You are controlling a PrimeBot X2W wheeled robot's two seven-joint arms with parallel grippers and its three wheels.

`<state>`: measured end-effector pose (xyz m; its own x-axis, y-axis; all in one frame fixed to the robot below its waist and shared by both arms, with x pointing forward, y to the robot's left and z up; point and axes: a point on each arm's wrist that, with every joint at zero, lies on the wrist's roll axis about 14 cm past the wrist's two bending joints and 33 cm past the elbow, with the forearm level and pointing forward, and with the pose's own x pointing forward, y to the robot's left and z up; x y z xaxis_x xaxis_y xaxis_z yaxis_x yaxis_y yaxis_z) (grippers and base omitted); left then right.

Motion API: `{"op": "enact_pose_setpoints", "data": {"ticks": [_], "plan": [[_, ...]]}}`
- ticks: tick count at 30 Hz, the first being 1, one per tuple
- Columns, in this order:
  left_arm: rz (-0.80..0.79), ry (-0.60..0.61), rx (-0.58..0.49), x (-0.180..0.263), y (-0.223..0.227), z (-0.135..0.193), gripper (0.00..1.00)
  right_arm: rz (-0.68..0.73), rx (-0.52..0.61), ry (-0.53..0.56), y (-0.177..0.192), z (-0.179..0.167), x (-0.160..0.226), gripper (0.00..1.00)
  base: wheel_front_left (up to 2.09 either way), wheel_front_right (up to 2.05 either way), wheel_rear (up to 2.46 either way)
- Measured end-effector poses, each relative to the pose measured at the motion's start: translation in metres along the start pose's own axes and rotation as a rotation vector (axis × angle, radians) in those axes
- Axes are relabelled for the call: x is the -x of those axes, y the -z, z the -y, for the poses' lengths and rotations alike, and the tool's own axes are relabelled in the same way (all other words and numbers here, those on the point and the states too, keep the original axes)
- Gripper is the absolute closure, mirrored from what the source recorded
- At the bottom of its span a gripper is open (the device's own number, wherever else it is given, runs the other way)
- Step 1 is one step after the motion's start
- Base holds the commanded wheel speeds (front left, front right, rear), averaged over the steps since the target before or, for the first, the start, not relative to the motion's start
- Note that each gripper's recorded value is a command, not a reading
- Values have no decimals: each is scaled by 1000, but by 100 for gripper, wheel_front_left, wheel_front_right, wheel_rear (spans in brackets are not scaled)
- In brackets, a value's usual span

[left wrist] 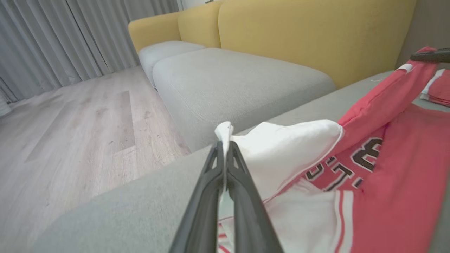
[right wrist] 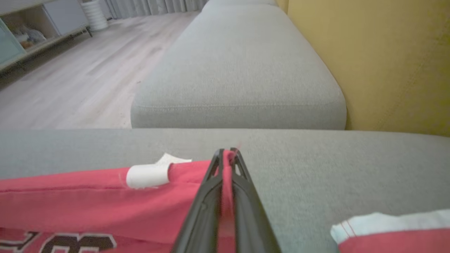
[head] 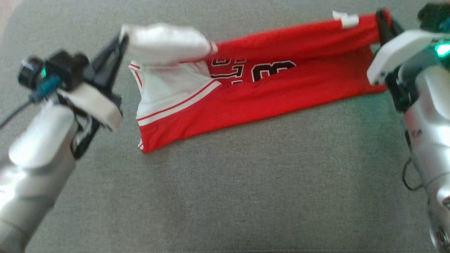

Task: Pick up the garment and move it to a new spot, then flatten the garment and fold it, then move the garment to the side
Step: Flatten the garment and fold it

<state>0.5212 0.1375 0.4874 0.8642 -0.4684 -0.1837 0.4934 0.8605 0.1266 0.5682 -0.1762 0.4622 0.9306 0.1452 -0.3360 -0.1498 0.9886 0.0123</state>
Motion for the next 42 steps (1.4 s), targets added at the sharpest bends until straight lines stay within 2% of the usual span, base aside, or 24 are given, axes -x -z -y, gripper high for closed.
{"op": "enact_pose_setpoints", "data": {"ticks": [5,10,15,23,24,25,26,28,34,37,38,39,42], "plan": [[-78,61,31,20,23,25,100,-108,63,-4,29,6,13,100,0,0,0],[-220,159,-1,47,55,55,100,-219,140,2,58,20,29,100,0,0,0],[-326,213,0,64,76,75,100,-283,227,-11,69,27,37,100,0,0,0],[-383,227,14,67,86,85,100,-340,275,-47,79,22,42,100,0,0,0],[-385,223,12,67,87,84,99,-342,276,-53,79,21,43,80,0,0,0],[-381,216,11,67,86,84,35,-342,278,-56,79,20,43,0,0,0,0],[-368,203,12,65,84,82,0,-340,269,-55,78,21,44,0,0,0,0],[-329,177,18,60,77,80,0,-323,242,-53,73,22,44,0,0,0,0],[-29,0,97,40,15,56,0,-58,47,-34,14,20,41,0,0,0,0],[98,-98,161,39,-16,39,0,105,-46,-50,-20,6,43,0,0,0,0],[98,-98,161,39,-16,39,0,105,-46,-50,-20,6,43,0,0,0,0],[153,-154,207,43,-29,30,0,205,-87,-67,-40,-7,46,0,0,0,0],[223,-242,280,56,-42,20,0,322,-144,-89,-62,-24,53,0,0,0,0]]}}
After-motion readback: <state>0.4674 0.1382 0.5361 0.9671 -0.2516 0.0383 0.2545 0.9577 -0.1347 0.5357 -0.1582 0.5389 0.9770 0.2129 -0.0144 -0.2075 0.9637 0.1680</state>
